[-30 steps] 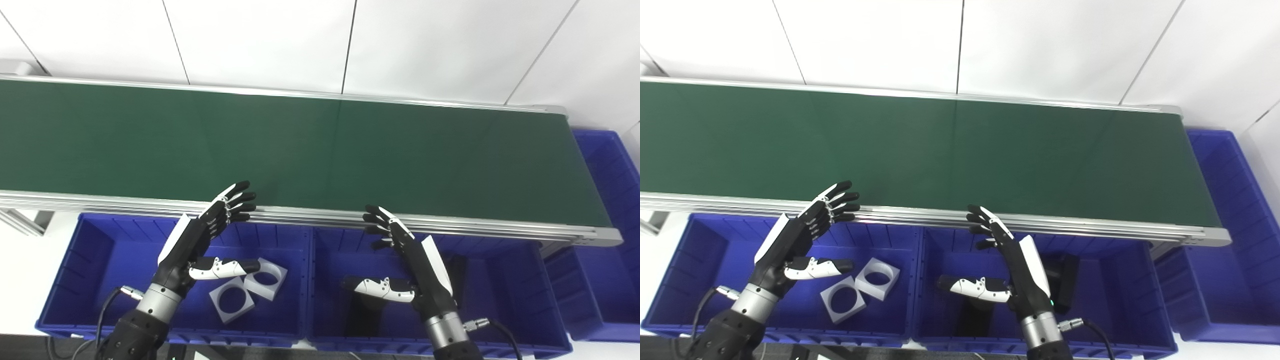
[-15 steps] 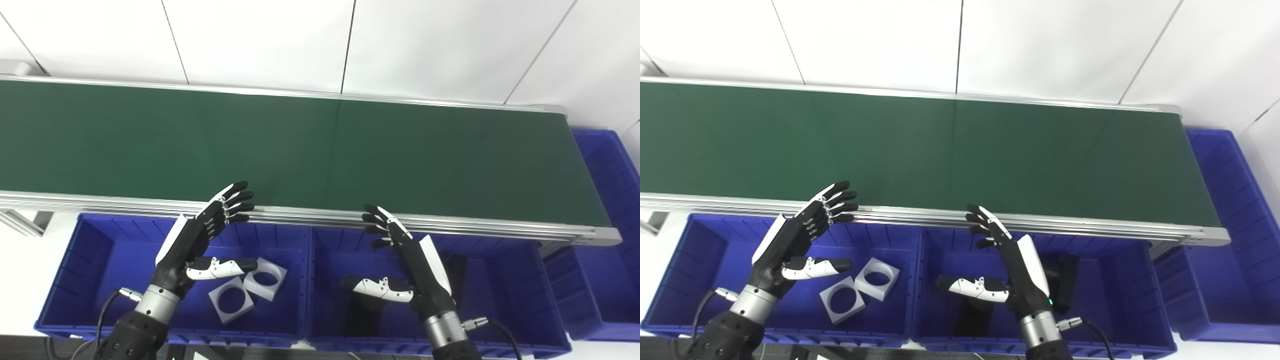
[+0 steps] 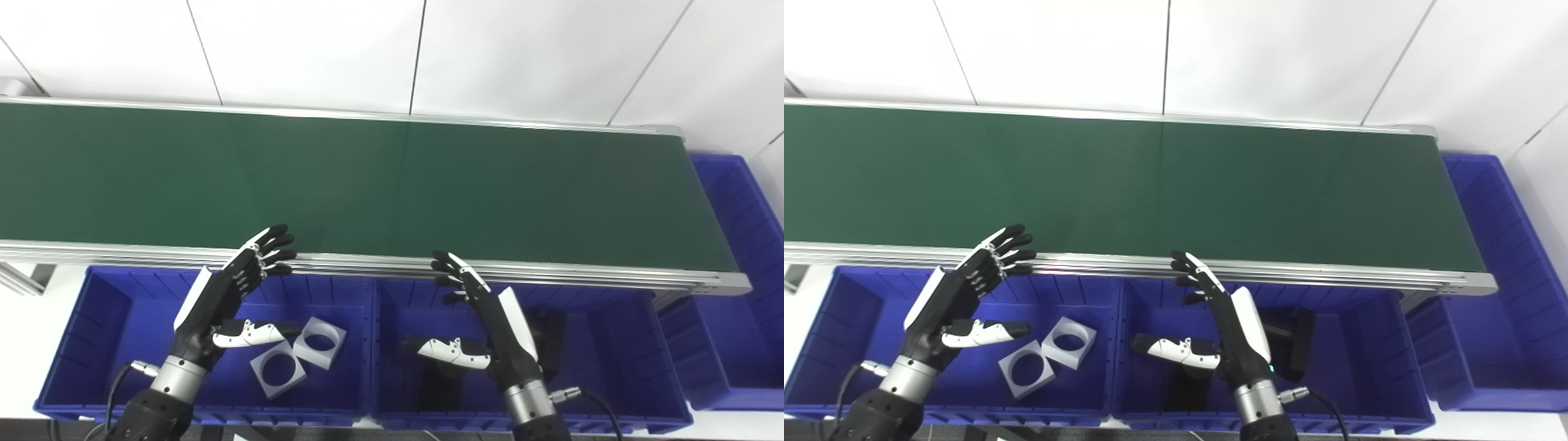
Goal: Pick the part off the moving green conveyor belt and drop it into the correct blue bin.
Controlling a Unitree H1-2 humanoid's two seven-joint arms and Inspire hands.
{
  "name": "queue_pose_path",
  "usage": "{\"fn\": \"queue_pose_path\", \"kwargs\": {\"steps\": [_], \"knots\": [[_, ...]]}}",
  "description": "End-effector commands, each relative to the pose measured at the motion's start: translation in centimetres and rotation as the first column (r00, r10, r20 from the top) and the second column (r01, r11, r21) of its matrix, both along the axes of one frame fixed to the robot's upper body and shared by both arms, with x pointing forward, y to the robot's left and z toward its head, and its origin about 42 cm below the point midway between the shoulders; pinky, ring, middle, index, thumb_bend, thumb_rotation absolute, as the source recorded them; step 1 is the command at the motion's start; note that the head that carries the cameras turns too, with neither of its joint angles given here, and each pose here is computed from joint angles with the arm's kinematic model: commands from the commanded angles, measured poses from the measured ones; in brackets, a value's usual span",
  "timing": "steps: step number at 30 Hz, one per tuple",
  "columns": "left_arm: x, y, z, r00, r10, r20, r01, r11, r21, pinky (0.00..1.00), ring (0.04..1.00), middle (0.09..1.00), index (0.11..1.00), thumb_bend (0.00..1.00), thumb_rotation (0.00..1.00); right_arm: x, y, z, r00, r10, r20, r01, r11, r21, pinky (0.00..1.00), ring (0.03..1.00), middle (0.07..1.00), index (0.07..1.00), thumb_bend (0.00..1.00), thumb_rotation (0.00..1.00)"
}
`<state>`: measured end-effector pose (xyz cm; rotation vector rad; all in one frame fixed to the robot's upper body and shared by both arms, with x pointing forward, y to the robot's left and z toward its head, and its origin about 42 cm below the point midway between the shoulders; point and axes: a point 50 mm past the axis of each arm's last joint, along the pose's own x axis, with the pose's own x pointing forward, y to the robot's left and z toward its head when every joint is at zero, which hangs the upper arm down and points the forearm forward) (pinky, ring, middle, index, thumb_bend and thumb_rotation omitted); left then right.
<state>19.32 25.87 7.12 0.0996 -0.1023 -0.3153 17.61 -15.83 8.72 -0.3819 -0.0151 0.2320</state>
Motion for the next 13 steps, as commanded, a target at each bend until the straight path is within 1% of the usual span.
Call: {"fn": "queue_pose_path", "kwargs": {"steps": [1, 3, 8, 13], "knots": [[0.1, 0.33, 0.76, 0.999, -0.004, 0.051, 0.005, 1.0, -0.014, 0.74, 0.818, 0.882, 0.896, 0.88, 0.25, 0.11, 0.37, 0.61, 0.999, -0.014, 0.038, 0.013, 1.0, 0.024, 0.64, 0.772, 0.837, 0.859, 0.83, 0.44], [0.05, 0.34, 0.74, 0.998, -0.003, 0.057, 0.003, 1.0, -0.002, 0.74, 0.813, 0.879, 0.896, 0.88, 0.26, 0.06, 0.35, 0.63, 0.999, -0.014, 0.041, 0.014, 1.0, 0.017, 0.63, 0.766, 0.833, 0.859, 0.83, 0.45], [0.07, 0.32, 0.83, 0.997, -0.008, 0.072, 0.005, 1.0, 0.031, 0.73, 0.801, 0.866, 0.889, 0.89, 0.3, 0.01, 0.29, 0.66, 0.999, -0.01, 0.042, 0.009, 1.0, 0.008, 0.66, 0.777, 0.835, 0.862, 0.81, 0.45], [0.06, 0.3, 0.84, 0.998, -0.012, 0.067, 0.01, 0.999, 0.032, 0.73, 0.802, 0.861, 0.881, 0.89, 0.28, -0.01, 0.32, 0.53, 0.999, -0.007, 0.041, 0.007, 1.0, 0.009, 0.66, 0.776, 0.834, 0.86, 0.81, 0.45]]}}
